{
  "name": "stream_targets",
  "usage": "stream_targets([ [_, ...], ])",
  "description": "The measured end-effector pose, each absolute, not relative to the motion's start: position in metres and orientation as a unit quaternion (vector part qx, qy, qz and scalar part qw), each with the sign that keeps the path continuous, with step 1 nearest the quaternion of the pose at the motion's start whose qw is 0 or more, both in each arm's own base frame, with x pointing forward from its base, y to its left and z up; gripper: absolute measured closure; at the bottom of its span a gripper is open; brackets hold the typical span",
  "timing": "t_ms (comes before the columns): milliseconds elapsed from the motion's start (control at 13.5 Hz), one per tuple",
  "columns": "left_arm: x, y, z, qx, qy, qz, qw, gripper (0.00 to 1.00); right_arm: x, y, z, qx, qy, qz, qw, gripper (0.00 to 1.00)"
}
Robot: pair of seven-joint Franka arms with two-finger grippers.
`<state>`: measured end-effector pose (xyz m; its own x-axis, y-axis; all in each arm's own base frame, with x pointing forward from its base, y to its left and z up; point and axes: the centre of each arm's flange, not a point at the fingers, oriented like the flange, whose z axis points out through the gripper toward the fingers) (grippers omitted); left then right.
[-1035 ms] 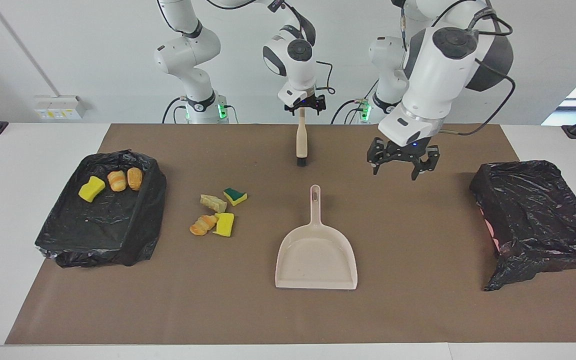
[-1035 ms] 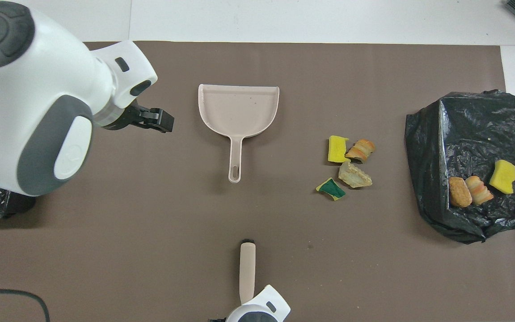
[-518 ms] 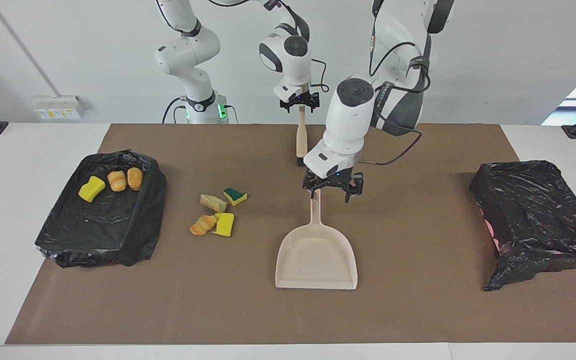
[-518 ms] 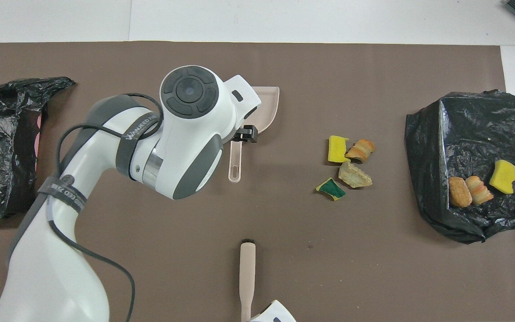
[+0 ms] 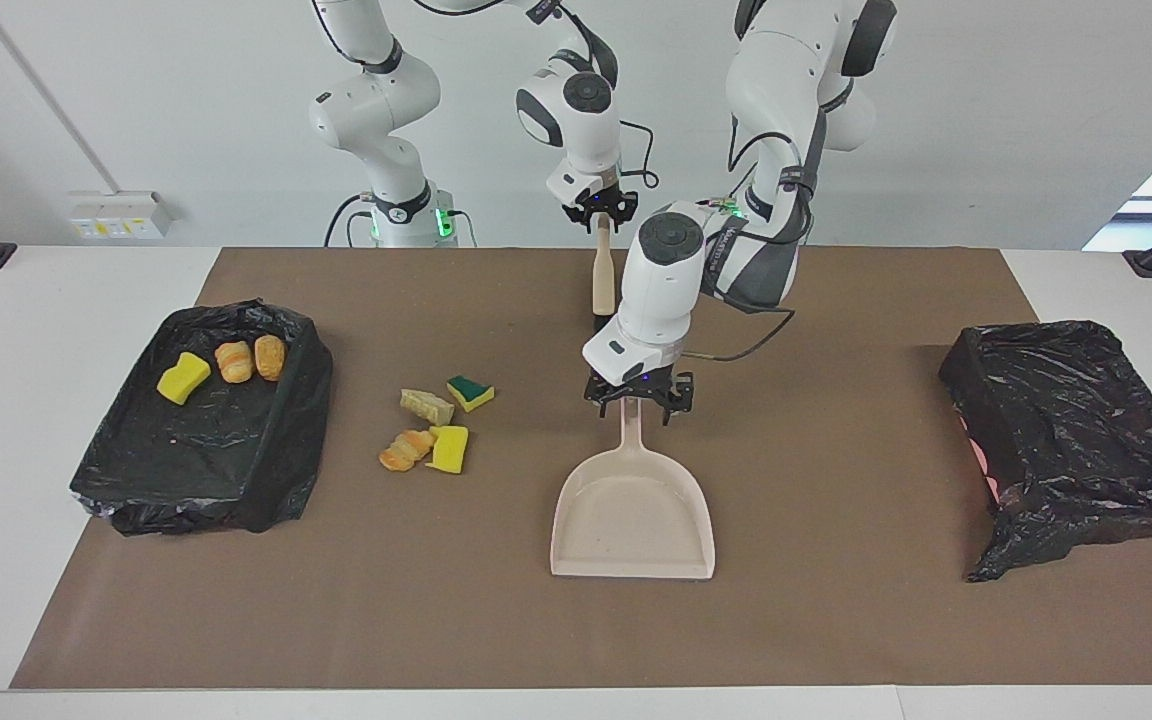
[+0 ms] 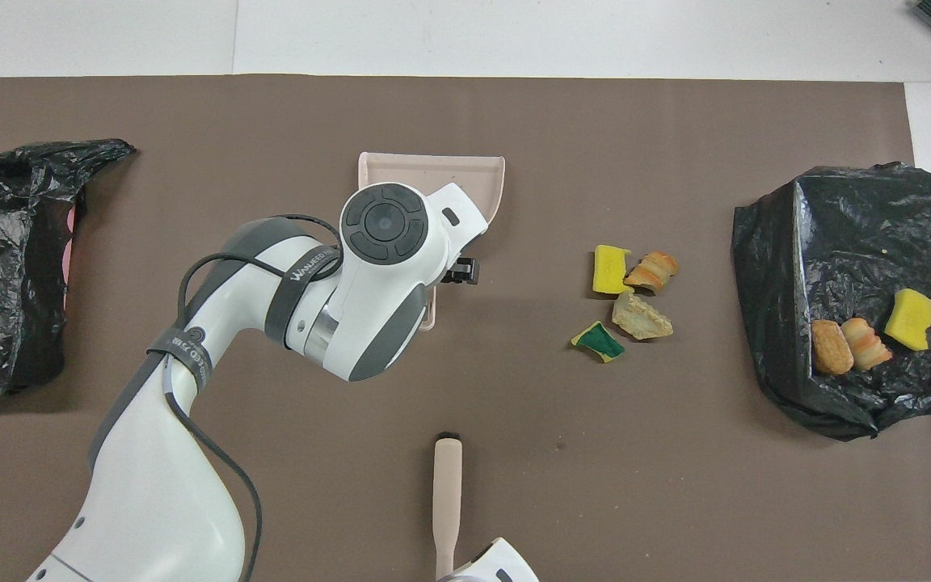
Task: Sweep and dump trash in bin
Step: 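Drag the dustpan with the left gripper while the right gripper brings the brush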
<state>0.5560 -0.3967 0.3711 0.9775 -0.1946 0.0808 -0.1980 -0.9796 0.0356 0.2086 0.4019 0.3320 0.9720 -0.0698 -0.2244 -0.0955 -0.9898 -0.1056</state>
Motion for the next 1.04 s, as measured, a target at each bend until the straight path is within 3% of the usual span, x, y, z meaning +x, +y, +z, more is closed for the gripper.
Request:
stream_targets([
  [74,0.554,-0.399,0.368,0.994,-0.099,0.036,0.021,0.00,0.209,0.402,0.332,-0.991,0.042,0.110,0.058,0.70],
  [148,0.553,-0.399,0.365,0.994,-0.098,0.033,0.019,0.00,0.209,0.402,0.332,-0.991,0.042,0.110,0.058,0.74],
  [444,0.550,-0.394,0.354,0.995,-0.093,0.021,0.011,0.07,0.212,0.403,0.332,-0.991,0.045,0.112,0.060,0.74],
  [518,0.549,-0.394,0.353,0.995,-0.092,0.020,0.010,0.15,0.214,0.402,0.333,-0.991,0.047,0.114,0.059,0.74],
  [814,0.549,-0.394,0.353,0.995,-0.093,0.020,0.011,0.67,0.248,0.378,0.364,-0.990,0.064,0.120,0.029,0.74],
  [1035,0.552,-0.393,0.357,0.995,-0.100,0.029,0.004,0.68,0.280,0.337,0.398,-0.992,0.066,0.110,-0.003,0.74],
])
